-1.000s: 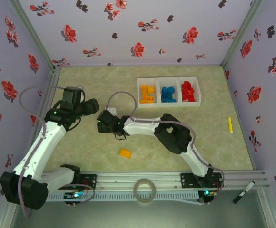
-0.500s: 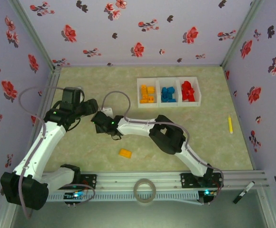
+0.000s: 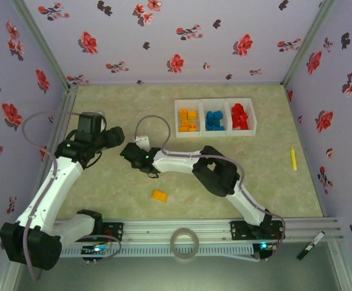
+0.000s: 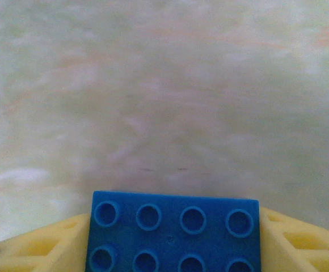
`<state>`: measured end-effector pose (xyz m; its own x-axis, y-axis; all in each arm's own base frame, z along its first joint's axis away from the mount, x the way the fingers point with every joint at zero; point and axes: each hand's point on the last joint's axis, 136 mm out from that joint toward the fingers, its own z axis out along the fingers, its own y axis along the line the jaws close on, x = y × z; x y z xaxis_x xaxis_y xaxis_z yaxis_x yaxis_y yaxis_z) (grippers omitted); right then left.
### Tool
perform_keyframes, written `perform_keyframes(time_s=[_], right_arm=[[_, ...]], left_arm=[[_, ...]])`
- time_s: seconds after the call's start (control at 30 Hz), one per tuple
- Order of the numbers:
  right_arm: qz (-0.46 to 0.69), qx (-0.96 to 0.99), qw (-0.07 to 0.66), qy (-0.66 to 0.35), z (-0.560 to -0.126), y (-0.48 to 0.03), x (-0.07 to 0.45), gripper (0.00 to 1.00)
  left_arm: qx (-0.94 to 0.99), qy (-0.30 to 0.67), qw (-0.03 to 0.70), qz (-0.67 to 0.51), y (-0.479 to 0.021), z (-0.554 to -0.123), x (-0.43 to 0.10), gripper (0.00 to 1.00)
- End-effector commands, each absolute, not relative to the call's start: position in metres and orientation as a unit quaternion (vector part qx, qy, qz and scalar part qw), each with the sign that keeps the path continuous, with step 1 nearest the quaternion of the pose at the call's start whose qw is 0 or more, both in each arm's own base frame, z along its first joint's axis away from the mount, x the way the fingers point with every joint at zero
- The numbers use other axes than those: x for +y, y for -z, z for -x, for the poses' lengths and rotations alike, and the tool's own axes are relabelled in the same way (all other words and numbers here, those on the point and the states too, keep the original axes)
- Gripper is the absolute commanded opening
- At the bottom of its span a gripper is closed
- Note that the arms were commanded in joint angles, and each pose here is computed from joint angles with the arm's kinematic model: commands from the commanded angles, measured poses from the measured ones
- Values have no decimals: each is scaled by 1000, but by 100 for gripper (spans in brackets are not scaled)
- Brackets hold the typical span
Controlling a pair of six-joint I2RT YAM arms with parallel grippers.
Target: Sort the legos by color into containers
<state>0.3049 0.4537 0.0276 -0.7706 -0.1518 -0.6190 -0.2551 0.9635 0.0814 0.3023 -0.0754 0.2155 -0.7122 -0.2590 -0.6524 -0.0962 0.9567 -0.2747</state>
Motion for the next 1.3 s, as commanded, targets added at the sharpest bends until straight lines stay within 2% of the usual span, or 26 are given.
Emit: perform_keyframes(time_s=[0.0, 0.2, 0.37, 0.6, 0.83, 1.27], right_arm=[[123, 941, 315, -4, -311, -32, 400, 53], [112, 929, 353, -23, -326, -101, 355, 51], [97, 922, 375, -16, -342, -151, 298, 49], [60, 920, 386, -23, -365, -198, 226, 49], [16, 925, 378, -8, -403, -199, 172, 49], [-17, 944, 328, -31, -494, -141, 154, 50]], left_arm=[[918, 117, 368, 90, -219, -296, -75, 71], [917, 122, 370, 89, -221, -294, -75, 71], [917, 127, 368, 87, -221, -293, -77, 70], [918, 131, 363, 89, -217, -293, -79, 70], [919, 140, 357, 88, -212, -296, -84, 70], [921, 144, 352, 81, -208, -298, -89, 70]])
